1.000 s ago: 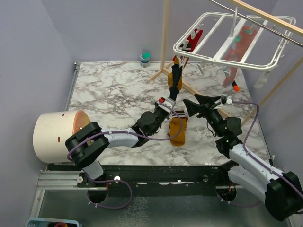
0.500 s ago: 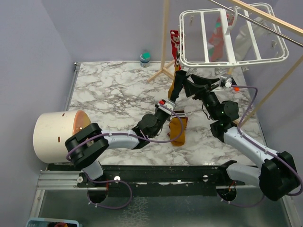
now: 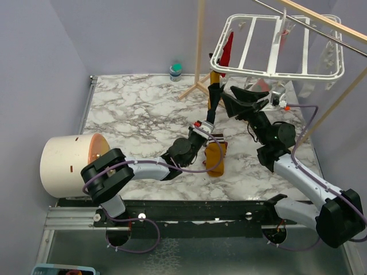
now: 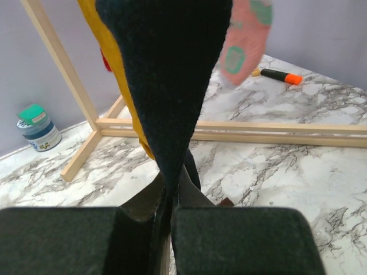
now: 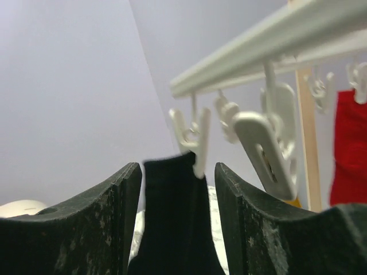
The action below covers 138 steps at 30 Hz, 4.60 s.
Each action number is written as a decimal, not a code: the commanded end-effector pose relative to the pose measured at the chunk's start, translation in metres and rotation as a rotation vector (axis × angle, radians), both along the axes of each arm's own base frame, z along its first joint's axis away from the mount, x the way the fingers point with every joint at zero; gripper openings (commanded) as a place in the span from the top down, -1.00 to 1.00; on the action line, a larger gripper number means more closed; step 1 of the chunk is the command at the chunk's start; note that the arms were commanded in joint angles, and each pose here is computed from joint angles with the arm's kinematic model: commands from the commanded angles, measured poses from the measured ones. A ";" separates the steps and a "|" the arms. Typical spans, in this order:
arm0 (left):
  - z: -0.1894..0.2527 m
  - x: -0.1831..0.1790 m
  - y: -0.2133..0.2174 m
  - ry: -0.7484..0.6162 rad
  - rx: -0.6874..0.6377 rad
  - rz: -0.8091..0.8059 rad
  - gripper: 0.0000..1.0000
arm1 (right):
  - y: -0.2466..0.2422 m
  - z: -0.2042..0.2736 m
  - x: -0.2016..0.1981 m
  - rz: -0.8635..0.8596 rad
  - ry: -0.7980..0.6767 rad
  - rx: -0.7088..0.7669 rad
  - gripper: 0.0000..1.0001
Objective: Remove the socks clipped to the hanger
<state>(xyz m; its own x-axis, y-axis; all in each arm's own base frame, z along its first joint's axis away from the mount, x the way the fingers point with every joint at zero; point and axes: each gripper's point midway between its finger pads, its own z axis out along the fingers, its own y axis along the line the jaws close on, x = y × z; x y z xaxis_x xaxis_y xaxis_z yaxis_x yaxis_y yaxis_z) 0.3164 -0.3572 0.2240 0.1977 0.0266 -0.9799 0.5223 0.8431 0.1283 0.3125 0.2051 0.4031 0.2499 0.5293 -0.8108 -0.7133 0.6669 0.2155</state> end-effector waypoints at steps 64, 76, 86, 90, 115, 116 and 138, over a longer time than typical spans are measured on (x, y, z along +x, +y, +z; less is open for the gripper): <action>-0.015 -0.012 -0.025 0.019 0.024 -0.024 1.00 | -0.003 0.017 0.035 -0.147 -0.011 0.077 -0.21; -0.016 -0.013 -0.025 0.020 0.025 -0.023 1.00 | 0.013 0.023 0.046 -0.105 -0.030 0.070 -0.20; -0.020 -0.013 -0.025 0.025 0.033 -0.021 1.00 | 0.012 0.030 0.046 -0.114 -0.052 0.079 -0.17; -0.021 -0.012 -0.026 0.026 0.036 -0.021 1.00 | 0.005 0.032 0.042 -0.133 -0.060 0.099 -0.15; -0.026 -0.012 -0.024 0.032 0.043 -0.016 1.00 | 0.007 0.033 0.042 -0.121 -0.065 0.105 0.36; -0.025 -0.012 -0.023 0.032 0.042 -0.014 1.00 | 0.008 0.033 0.043 -0.119 -0.064 0.104 0.41; -0.065 -0.122 -0.030 0.393 0.023 -0.456 0.44 | -0.001 0.043 0.016 -0.101 -0.077 0.080 0.43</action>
